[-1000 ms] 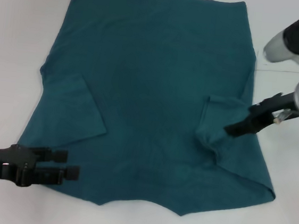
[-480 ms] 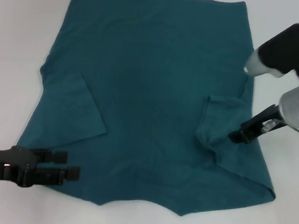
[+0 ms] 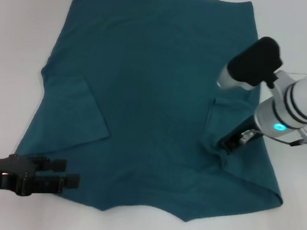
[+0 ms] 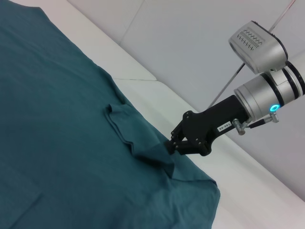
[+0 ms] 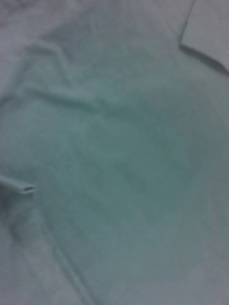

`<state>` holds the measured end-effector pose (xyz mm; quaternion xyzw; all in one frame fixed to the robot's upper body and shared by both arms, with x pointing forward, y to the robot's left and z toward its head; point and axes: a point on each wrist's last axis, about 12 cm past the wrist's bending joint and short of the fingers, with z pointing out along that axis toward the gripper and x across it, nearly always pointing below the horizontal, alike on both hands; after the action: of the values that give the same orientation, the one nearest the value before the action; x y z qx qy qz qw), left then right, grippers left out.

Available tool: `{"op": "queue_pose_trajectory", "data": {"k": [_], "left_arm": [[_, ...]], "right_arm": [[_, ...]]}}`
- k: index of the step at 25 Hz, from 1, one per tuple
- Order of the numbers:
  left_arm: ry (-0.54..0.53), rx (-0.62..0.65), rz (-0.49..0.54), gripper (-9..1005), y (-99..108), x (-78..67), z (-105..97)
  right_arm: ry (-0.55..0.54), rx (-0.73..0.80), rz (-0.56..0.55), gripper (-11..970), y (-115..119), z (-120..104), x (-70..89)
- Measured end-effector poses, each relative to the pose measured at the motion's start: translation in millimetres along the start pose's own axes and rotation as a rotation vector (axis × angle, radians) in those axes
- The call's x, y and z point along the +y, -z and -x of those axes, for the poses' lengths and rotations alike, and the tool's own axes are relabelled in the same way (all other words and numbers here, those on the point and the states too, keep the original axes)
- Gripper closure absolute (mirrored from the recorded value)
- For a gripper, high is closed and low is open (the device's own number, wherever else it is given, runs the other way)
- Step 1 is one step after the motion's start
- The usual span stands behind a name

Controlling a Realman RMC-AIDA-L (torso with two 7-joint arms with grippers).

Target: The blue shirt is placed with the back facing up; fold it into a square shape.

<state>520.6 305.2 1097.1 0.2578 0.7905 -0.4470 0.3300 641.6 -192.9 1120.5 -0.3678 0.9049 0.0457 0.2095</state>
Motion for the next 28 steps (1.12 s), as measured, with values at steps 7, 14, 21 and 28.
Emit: {"op": "queue_pose_trajectory", "data": {"k": [7, 14, 21, 28], "left_arm": [[0.004, -0.002, 0.015, 199, 1.6, 1.2, -1.7], [0.011, -0.005, 0.027, 199, 3.7, 2.1, -4.2], [0.036, -0.010, 0.064, 198, 4.7, 6.1, -5.3], [0.204, 0.022, 0.209, 198, 16.6, 18.9, 1.1]], "right_arm": [[0.020, -0.012, 0.052, 943, -10.1, 13.0, 14.3], [0.035, 0.007, 0.060, 960, -18.3, 18.4, 21.3], [0.021, -0.011, 0.072, 959, -20.6, 18.4, 22.5], [0.001, -0.056, 0.078, 960, 2.6, 19.8, 12.4]]}}
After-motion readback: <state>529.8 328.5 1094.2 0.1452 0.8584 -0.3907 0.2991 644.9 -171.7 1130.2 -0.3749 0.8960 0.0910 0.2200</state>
